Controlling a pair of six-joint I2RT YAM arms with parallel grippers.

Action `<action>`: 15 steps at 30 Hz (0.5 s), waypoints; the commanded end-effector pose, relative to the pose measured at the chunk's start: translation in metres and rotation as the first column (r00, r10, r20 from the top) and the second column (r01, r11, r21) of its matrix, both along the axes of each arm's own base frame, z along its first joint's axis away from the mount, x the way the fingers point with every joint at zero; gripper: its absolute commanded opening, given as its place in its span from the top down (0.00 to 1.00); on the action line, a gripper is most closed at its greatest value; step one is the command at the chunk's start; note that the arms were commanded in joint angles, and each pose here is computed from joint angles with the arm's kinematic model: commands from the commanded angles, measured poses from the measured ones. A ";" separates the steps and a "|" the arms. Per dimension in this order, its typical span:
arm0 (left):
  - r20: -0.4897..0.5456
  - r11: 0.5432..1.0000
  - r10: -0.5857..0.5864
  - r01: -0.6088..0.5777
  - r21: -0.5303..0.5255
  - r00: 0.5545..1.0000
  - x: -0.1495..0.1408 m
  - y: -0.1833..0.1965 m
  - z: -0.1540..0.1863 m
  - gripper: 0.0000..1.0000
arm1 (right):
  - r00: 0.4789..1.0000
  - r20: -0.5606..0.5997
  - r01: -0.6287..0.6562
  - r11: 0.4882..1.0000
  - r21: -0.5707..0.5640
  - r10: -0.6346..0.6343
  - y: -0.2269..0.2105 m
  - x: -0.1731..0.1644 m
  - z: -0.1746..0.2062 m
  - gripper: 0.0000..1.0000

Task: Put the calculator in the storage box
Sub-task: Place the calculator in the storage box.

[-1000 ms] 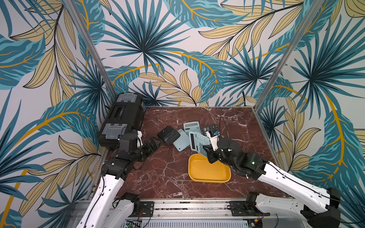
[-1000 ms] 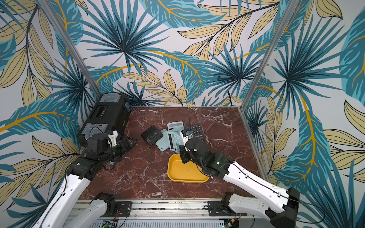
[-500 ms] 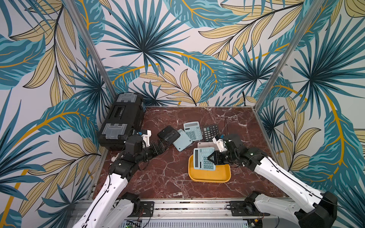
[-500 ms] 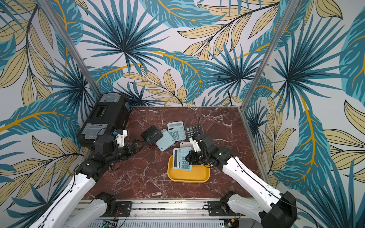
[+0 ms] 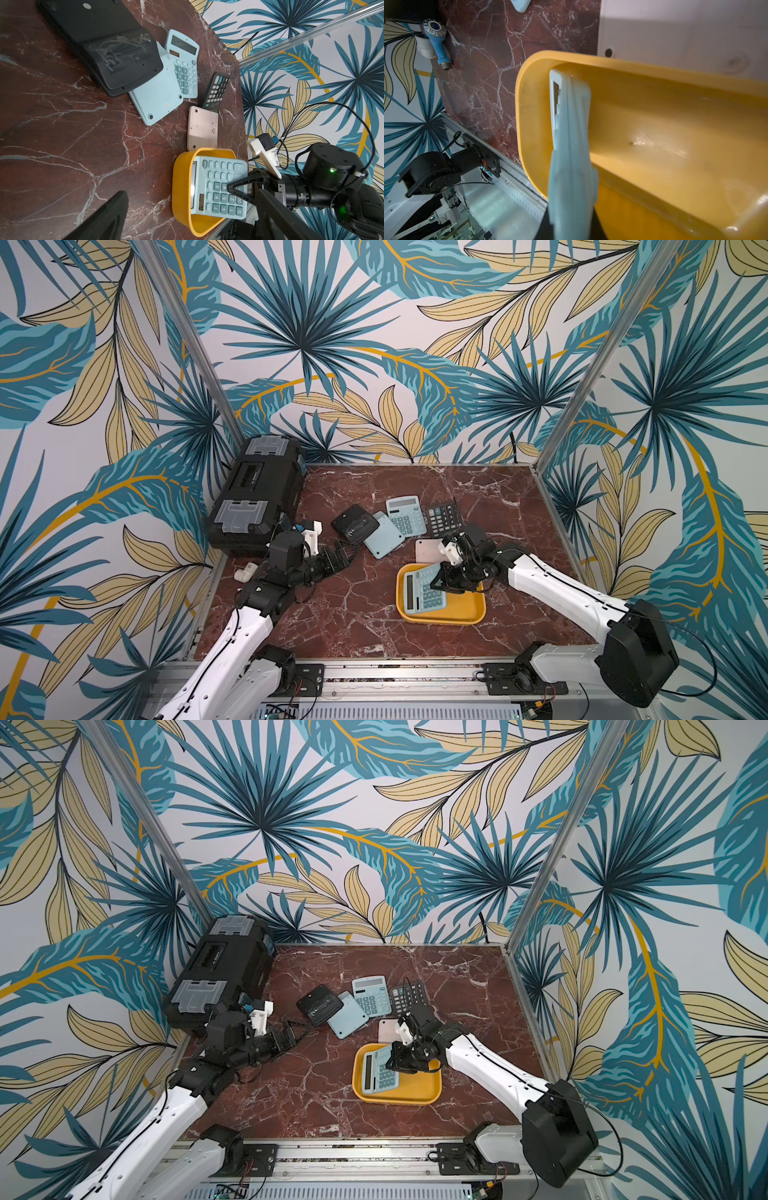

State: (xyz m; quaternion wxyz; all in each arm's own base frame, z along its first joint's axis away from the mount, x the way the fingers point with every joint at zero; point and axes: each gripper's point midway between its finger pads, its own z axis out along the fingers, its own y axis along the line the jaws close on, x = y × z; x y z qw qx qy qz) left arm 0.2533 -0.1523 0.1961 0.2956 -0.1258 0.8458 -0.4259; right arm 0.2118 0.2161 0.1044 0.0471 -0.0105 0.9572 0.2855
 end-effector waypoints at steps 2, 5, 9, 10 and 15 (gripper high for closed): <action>-0.003 1.000 -0.002 0.002 -0.008 1.000 0.001 -0.002 -0.010 0.00 | 1.000 -0.020 0.017 0.993 0.114 -0.015 0.018 0.004 0.000 1.00; 0.005 1.000 -0.003 0.004 -0.018 1.000 0.004 -0.004 -0.012 0.00 | 0.999 -0.044 0.036 0.988 0.150 -0.029 0.025 0.005 -0.007 1.00; -0.008 1.000 -0.005 0.005 -0.029 1.000 0.003 -0.006 -0.019 0.00 | 0.997 -0.076 0.046 0.987 0.152 -0.035 0.032 0.004 -0.021 1.00; -0.014 0.999 -0.007 0.007 -0.031 1.000 0.002 -0.007 -0.021 0.00 | 0.996 -0.080 0.047 0.988 0.150 -0.036 0.033 0.004 -0.024 1.00; -0.041 0.999 -0.020 0.019 -0.030 0.999 -0.003 -0.013 -0.037 0.00 | 0.995 -0.099 0.023 0.988 0.152 -0.008 0.050 0.001 -0.035 1.00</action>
